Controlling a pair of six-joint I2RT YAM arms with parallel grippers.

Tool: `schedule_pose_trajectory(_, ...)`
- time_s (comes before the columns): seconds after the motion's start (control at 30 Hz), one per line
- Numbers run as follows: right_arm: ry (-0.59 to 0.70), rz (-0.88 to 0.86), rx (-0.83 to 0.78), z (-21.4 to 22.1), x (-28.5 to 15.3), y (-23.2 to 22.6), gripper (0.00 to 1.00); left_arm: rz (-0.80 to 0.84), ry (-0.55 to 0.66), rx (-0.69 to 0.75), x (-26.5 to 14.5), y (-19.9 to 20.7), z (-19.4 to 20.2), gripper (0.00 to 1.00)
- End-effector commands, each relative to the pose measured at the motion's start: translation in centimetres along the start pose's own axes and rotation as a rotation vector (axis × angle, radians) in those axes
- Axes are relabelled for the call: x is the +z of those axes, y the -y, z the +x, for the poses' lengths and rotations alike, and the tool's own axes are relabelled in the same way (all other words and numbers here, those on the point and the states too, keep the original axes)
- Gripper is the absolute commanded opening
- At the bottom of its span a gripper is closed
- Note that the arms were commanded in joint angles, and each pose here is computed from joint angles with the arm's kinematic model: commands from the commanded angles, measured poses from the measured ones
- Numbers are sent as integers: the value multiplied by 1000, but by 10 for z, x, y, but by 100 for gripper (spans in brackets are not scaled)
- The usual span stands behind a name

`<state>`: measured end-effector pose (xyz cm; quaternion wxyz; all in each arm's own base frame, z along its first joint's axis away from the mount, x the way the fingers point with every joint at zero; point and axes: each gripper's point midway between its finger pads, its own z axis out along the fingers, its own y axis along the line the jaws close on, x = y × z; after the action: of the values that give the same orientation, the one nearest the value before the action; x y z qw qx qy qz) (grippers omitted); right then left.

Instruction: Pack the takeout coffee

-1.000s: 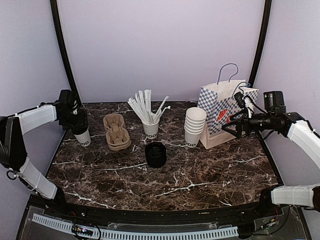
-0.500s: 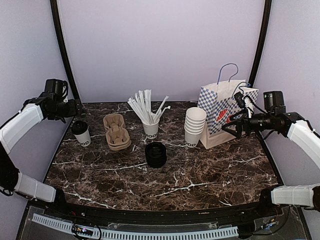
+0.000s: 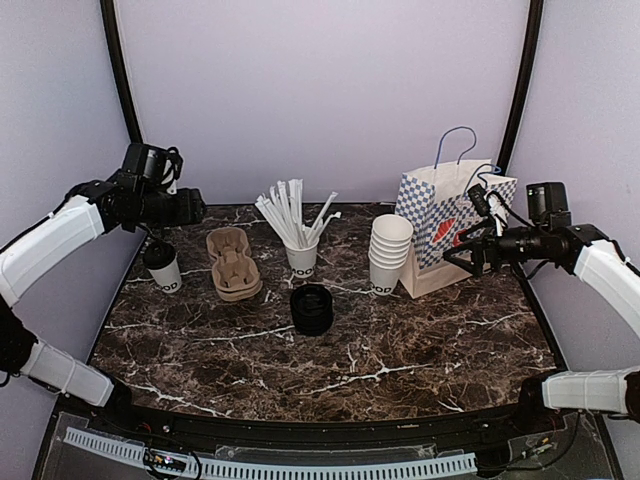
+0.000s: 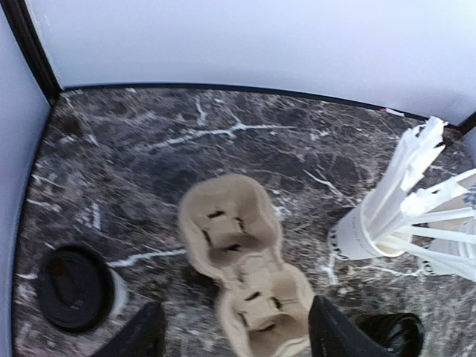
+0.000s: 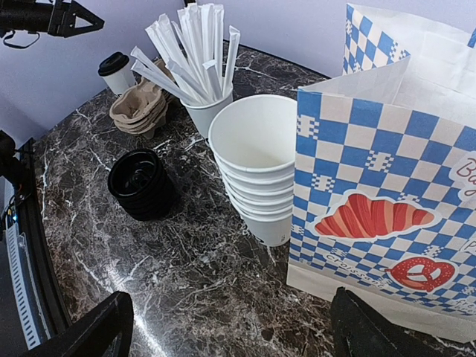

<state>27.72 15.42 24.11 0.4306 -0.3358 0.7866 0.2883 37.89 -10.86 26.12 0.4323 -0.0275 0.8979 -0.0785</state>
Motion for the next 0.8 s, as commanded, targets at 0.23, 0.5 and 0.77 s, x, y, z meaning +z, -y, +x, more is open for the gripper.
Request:
schedule_pose_trajectory(0.23,29,15,-23,-10,-4,2,93,213,-348,-143,41,60,121,46)
schedule_pose_trajectory(0.5,30,-2,-14,-11,-1,2,93,37,-338,-114,52,29,126,53)
schedule_pose_trajectory(0.77,29,3,-16,-12,-3,1,93,-4,-340,-163,75,9,111,49)
